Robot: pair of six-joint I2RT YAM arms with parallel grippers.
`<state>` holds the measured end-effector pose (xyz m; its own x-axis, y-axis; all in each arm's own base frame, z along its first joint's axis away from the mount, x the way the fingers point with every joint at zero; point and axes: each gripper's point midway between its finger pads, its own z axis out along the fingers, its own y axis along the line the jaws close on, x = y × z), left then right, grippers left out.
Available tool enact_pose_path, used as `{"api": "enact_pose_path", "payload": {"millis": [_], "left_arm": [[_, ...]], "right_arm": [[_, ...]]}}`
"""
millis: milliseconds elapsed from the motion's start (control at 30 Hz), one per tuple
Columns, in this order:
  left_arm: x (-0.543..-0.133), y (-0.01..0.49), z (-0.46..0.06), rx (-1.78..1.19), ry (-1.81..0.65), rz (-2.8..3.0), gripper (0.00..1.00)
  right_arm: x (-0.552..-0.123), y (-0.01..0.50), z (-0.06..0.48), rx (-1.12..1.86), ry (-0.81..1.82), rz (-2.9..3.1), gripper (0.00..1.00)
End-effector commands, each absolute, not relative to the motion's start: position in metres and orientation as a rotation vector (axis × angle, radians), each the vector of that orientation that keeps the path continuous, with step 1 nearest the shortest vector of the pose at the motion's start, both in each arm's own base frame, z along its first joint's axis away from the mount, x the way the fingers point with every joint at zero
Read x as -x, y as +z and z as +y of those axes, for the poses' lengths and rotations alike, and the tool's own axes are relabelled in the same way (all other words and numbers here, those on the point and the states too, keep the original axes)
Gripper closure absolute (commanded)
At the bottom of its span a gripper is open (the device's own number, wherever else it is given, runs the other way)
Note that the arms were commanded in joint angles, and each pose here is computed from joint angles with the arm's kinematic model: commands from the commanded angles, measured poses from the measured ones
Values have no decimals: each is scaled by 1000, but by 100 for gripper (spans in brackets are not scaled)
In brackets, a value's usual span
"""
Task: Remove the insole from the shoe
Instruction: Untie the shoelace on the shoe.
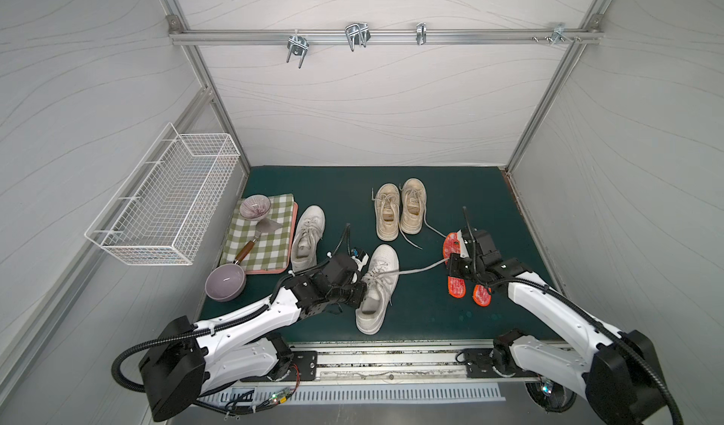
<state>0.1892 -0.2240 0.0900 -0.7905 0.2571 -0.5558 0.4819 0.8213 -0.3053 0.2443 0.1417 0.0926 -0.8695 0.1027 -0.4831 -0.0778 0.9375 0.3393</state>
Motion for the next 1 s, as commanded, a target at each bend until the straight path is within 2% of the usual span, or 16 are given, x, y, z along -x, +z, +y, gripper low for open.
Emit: {"api": "enact_pose_path", "payload": {"millis": [0, 33, 67, 100, 167, 333, 433, 567, 667, 967], "left_arm": [[-205, 114, -236, -521, -647, 2403, 100], [-205, 115, -236, -517, -648, 2401, 100], [-205, 116, -236, -515, -647, 2399, 100], [-206, 117, -235, -507, -642, 2398, 100], [-207, 117, -233, -493, -629, 2400, 100], [-210, 116, -227, -459, -598, 2403, 100], [-208, 116, -231, -473, -632, 2396, 100], [-202, 118, -240, -524, -699, 2387, 100], [-199, 118, -242, -547, -719, 2387, 100], [-194, 118, -249, -579, -772, 2384, 100]], "right_arm": [[-240, 102, 149, 60, 457, 2580, 76], [-239, 105, 150, 68, 451, 2580, 56], [-238, 108, 151, 82, 454, 2575, 42], [-236, 114, 156, 118, 475, 2561, 36], [-230, 127, 172, 218, 535, 2523, 32], [-198, 145, 227, 540, 705, 2450, 37], [-172, 142, 264, 763, 801, 2400, 43], [-149, 129, 297, 964, 815, 2351, 45], [-144, 120, 310, 1012, 804, 2353, 48], [-144, 107, 324, 1041, 732, 2353, 64]]}}
